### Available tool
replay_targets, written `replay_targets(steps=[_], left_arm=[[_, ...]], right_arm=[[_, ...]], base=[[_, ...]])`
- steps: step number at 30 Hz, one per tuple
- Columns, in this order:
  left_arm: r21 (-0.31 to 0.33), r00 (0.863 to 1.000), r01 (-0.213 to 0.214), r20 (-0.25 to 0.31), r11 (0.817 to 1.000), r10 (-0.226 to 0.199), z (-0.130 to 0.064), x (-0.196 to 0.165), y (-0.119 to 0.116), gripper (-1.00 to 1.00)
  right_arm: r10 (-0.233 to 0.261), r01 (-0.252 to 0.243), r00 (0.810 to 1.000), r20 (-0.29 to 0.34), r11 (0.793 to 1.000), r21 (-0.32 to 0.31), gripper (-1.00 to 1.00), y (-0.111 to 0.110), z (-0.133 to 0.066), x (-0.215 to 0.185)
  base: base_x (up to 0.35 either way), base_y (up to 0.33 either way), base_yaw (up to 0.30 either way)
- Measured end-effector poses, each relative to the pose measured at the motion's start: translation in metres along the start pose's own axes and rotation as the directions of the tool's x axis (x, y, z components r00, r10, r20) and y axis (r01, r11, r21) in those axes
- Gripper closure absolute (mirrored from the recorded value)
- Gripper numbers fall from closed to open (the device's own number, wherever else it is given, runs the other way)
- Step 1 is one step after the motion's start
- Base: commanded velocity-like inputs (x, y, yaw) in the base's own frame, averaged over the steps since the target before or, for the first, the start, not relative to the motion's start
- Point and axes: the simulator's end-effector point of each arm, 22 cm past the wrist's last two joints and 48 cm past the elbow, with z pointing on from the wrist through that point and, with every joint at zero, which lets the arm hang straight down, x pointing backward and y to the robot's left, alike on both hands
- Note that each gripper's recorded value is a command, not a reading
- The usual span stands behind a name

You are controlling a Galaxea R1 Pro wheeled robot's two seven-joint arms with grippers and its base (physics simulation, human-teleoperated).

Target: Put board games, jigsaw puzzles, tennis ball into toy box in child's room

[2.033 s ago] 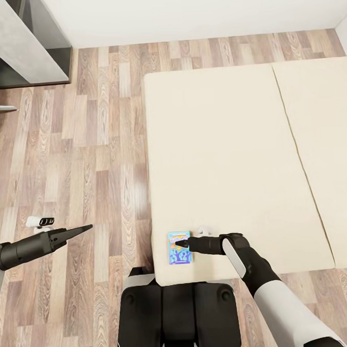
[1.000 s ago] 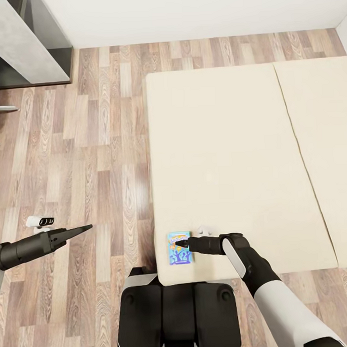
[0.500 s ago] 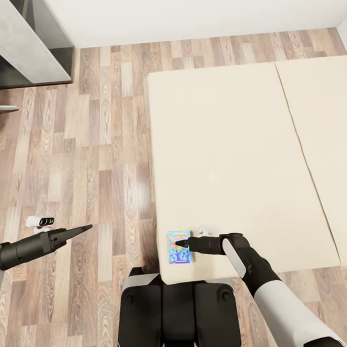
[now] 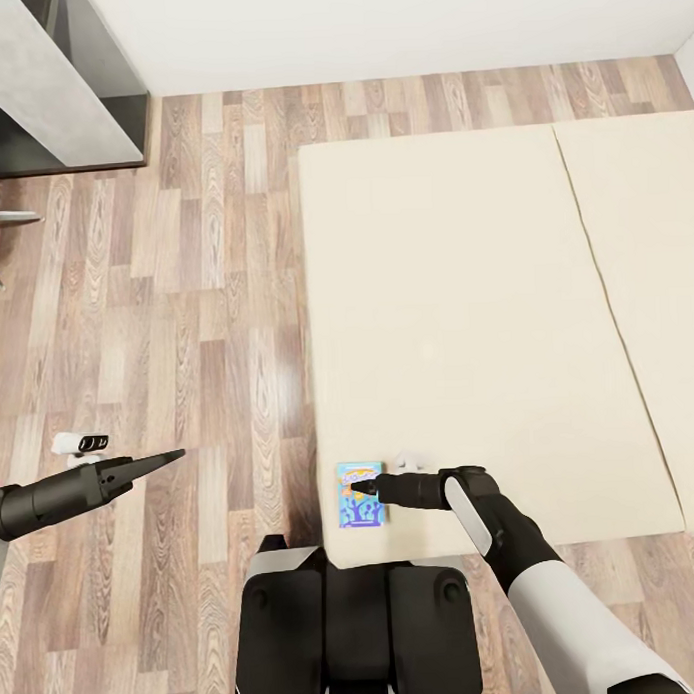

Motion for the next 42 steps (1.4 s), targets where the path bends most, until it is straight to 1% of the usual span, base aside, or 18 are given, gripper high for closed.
replay_targets(steps=[42], left_arm=[[0.001, 1.0, 0.0, 0.001, 1.0, 0.0, 0.0, -0.0002, -0.0003, -1.0]], right_arm=[[0.0, 0.0, 1.0, 0.0, 1.0, 0.0, -1.0, 0.0003, 0.0002, 0.0]], base=[[0.0, 0.019, 0.0]])
